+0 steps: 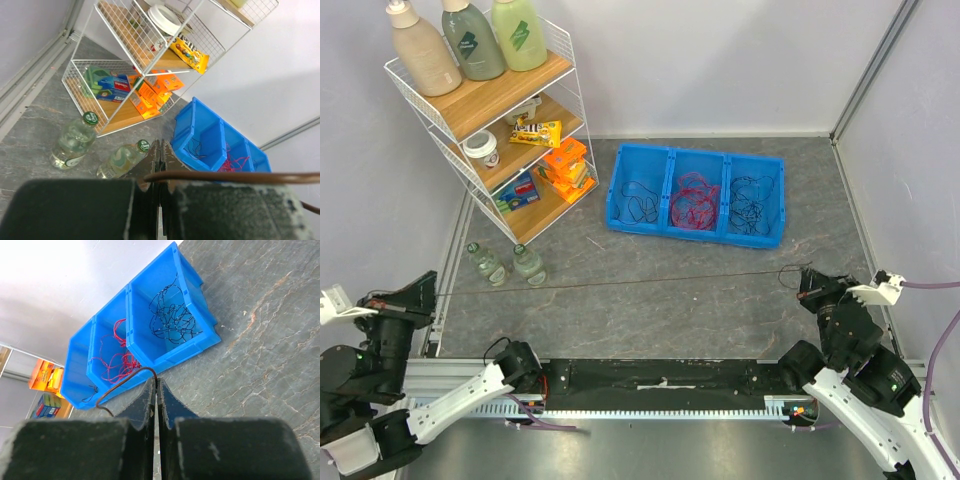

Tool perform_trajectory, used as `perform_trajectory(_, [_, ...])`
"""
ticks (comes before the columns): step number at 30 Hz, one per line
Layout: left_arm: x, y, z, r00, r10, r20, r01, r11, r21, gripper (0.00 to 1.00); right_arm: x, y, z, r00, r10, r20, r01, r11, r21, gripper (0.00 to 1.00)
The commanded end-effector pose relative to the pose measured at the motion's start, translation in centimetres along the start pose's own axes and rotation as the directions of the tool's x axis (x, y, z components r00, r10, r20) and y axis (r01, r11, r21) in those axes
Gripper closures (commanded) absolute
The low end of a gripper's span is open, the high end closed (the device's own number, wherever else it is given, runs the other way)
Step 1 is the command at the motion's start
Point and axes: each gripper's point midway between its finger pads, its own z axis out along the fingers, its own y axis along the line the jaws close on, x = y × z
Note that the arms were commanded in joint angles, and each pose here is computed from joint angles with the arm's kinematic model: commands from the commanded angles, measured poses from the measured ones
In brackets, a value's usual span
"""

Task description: Untangle the cables

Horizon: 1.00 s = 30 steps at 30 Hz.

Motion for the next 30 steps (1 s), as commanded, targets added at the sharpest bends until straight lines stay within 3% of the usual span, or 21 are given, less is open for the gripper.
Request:
perform_trajectory(1, [-3.6, 5.1, -1.6, 0.991, -0.031, 0.127, 0.045, 0.993, -0.110, 0.98, -3.2, -2.6, -0.3, 0.989, -0.037, 0.142, 0.019, 0.992, 0.128, 0.94])
perform_trajectory(12, [-3.3, 4.7, -1.4, 0.994, -0.011, 0.105, 0.020, 0.995, -0.093, 0.98, -3.1, -2.6, -0.1, 0.989, -0.053, 0.141, 0.033, 0.989, 0.141, 0.93])
perform_trajectory(17, [-0.4, -1.3, 0.6, 0.993, 0.119, 0.006, -0.119, 0.991, 0.053, 0.98, -2.3, -1.6, 0.4, 0.989, -0.115, 0.095, 0.103, 0.987, 0.123, 0.94])
perform_trajectory(21, [5.9, -8.4, 2.5, 0.950, 0.273, -0.151, -0.235, 0.945, 0.227, 0.98, 1.5, 3.6, 1.9, 0.962, -0.269, -0.038, 0.263, 0.958, -0.116, 0.98])
perform_trajectory(24, [12.9, -13.3, 3.5, 0.873, 0.395, -0.287, -0.281, 0.887, 0.368, 0.98, 7.6, 8.5, 2.6, 0.877, -0.437, -0.200, 0.342, 0.860, -0.379, 0.99])
perform_trajectory(26, [19.0, -16.4, 3.5, 0.789, 0.485, -0.377, -0.274, 0.827, 0.490, 0.98, 12.7, 10.3, 2.6, 0.765, -0.557, -0.322, 0.345, 0.778, -0.526, 0.99])
perform_trajectory(28, [24.3, -18.3, 3.2, 0.703, 0.539, -0.464, -0.238, 0.793, 0.561, 0.98, 17.6, 11.7, 1.8, 0.644, -0.632, -0.432, 0.258, 0.710, -0.655, 1.00])
perform_trajectory(30, [29.0, -19.9, 2.5, 0.622, 0.575, -0.531, -0.171, 0.762, 0.625, 0.98, 21.9, 11.6, 1.2, 0.533, -0.666, -0.521, 0.176, 0.690, -0.702, 1.00])
